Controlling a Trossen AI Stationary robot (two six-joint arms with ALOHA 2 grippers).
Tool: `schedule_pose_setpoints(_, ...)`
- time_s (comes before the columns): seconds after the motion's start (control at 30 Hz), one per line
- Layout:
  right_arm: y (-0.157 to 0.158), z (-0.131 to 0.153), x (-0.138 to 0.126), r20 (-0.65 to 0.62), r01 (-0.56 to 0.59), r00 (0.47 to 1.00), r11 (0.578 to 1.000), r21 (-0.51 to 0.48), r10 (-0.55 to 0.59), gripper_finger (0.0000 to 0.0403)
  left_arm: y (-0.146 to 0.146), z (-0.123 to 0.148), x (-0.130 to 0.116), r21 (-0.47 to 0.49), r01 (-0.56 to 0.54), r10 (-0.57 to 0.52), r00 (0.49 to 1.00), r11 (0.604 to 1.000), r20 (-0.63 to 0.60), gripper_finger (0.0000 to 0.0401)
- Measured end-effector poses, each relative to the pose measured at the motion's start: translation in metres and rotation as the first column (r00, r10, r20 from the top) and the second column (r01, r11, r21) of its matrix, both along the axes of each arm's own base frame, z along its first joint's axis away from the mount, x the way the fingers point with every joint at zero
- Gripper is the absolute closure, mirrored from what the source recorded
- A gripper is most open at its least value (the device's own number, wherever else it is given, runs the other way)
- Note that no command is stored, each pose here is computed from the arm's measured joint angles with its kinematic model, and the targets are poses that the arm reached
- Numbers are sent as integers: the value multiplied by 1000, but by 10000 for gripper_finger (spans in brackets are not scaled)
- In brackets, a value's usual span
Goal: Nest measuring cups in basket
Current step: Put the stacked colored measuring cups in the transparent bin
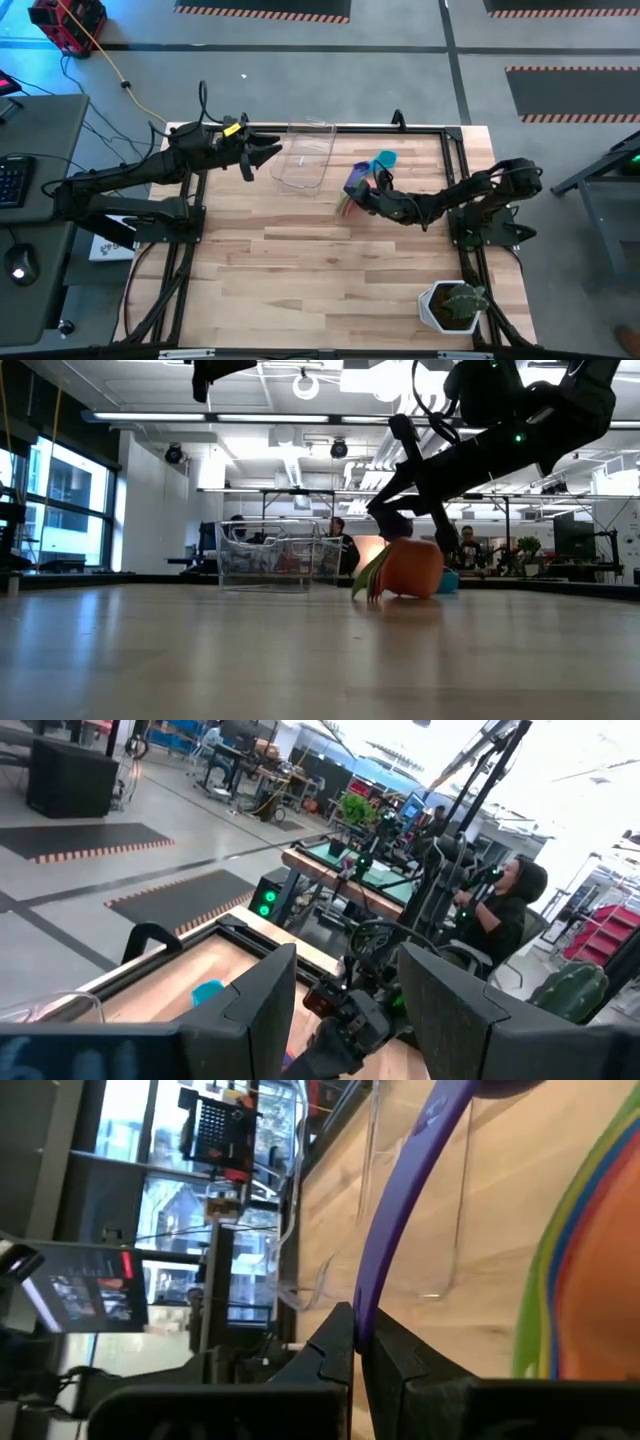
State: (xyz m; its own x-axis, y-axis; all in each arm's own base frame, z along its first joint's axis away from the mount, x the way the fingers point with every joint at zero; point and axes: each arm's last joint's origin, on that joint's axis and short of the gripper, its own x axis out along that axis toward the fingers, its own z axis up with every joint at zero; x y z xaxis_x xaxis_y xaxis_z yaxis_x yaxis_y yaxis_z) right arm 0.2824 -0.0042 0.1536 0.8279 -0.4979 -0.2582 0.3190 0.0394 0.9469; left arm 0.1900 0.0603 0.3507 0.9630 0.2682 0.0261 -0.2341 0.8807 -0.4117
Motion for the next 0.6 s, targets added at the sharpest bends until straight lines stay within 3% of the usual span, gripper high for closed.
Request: schedule_pose_setpoints(0.6,0,0,0,-20,-24,1000,999,-29,24,402,1,-3,1,27,-22,23,999,999,-30,231)
